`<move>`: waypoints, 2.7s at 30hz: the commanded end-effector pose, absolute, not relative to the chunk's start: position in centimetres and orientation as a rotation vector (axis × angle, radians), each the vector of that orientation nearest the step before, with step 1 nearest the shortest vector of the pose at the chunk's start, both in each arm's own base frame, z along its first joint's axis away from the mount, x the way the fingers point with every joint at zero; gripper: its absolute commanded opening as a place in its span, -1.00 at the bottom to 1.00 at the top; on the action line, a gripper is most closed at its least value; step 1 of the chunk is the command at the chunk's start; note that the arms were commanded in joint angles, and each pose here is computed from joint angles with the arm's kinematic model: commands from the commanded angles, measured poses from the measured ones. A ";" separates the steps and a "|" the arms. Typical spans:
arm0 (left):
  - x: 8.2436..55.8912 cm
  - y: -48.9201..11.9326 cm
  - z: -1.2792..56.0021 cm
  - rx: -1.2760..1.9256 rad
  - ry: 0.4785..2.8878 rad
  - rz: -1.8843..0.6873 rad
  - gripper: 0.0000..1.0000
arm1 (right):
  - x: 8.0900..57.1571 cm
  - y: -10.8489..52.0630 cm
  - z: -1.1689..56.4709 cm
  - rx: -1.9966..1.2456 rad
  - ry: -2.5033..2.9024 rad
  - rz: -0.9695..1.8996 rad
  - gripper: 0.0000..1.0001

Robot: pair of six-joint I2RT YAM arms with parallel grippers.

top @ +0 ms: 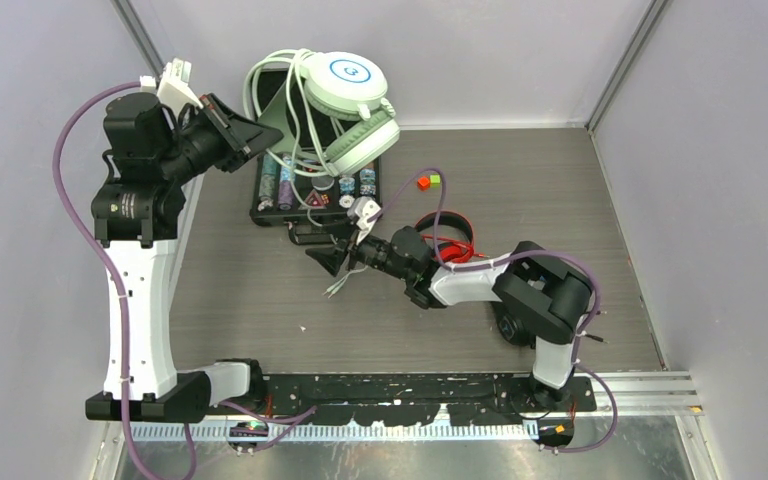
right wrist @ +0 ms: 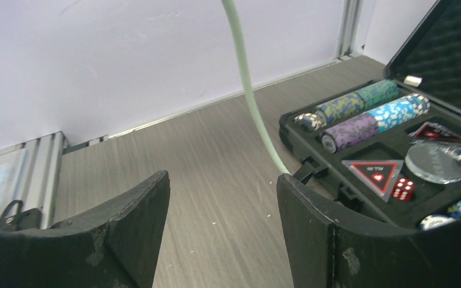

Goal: Wrap the headphones
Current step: Wrap the headphones cable around the headphones.

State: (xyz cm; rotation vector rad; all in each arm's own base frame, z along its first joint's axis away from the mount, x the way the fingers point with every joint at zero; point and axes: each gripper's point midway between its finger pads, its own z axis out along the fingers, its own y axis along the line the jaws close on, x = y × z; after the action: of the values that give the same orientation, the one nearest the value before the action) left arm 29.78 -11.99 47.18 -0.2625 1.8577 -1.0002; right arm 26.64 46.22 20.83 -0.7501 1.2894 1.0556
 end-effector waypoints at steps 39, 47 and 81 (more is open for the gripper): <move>30.1 -11.8 52.0 -0.164 1.732 -0.938 -1.00 | 26.4 48.6 20.1 -0.880 1.218 1.244 -0.88; 33.3 -5.1 50.4 -0.302 1.781 -0.476 -1.00 | 24.2 45.6 20.0 -0.851 1.243 1.236 -0.99; 29.1 -12.9 53.3 0.037 1.685 -1.061 -1.00 | 32.8 37.5 18.1 -0.302 1.423 1.159 -0.99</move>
State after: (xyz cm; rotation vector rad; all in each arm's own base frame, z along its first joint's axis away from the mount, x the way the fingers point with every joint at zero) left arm 32.01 -9.74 47.68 -0.1966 1.8752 -0.8436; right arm 31.27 39.17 17.34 -0.4137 1.4302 1.1883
